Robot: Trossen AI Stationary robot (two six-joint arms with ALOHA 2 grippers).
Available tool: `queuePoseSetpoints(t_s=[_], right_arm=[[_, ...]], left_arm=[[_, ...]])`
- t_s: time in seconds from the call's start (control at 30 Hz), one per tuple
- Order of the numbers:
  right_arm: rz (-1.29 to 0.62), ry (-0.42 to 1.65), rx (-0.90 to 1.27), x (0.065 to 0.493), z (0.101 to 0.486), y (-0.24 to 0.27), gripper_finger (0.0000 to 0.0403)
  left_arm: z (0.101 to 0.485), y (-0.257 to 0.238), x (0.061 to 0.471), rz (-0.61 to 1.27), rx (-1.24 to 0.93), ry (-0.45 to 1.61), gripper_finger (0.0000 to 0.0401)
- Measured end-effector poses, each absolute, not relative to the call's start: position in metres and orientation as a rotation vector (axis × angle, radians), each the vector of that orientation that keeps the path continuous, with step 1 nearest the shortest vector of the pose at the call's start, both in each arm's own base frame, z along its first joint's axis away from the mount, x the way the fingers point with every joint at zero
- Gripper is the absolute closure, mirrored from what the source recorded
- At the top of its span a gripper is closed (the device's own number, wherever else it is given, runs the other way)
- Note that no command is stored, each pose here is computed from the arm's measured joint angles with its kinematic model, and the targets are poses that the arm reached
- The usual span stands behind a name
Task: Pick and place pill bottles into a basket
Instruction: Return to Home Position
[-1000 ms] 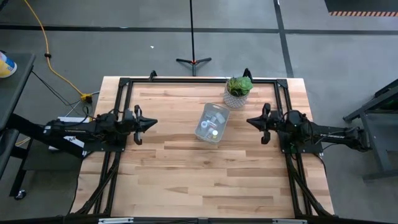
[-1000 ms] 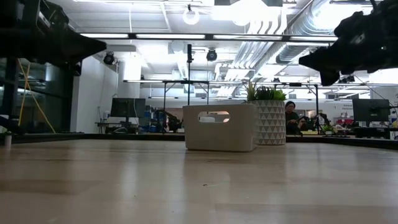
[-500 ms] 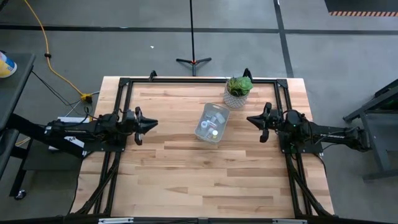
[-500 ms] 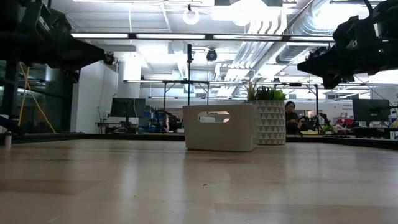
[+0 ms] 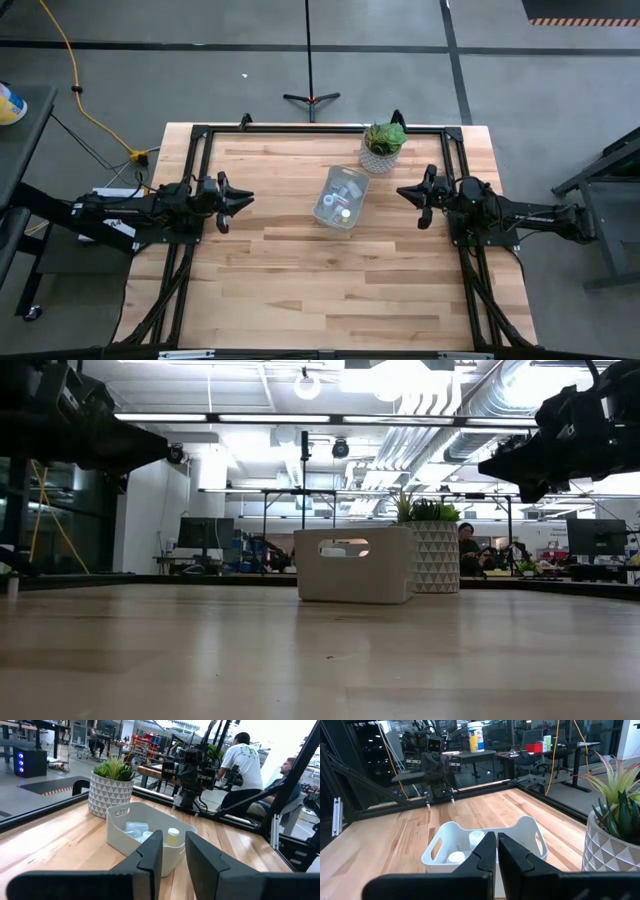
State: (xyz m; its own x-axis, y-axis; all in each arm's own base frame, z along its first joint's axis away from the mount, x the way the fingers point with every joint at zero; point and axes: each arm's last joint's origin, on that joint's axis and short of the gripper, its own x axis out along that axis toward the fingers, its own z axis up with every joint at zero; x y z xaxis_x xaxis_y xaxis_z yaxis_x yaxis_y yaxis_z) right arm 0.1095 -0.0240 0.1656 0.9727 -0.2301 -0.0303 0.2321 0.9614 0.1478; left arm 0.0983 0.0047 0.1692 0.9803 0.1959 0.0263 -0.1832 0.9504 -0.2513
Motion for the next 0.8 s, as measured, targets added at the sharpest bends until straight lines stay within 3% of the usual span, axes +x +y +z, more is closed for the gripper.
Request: queuePoseSetpoints(t_s=[0.8], right_arm=[[-0.234,0.014,0.151,0.1095,0.1654,-0.0240,0.0402]], left_arm=[[0.1691,0.0047,0.0984,0.192,-0.250,-0.051,0.0281]])
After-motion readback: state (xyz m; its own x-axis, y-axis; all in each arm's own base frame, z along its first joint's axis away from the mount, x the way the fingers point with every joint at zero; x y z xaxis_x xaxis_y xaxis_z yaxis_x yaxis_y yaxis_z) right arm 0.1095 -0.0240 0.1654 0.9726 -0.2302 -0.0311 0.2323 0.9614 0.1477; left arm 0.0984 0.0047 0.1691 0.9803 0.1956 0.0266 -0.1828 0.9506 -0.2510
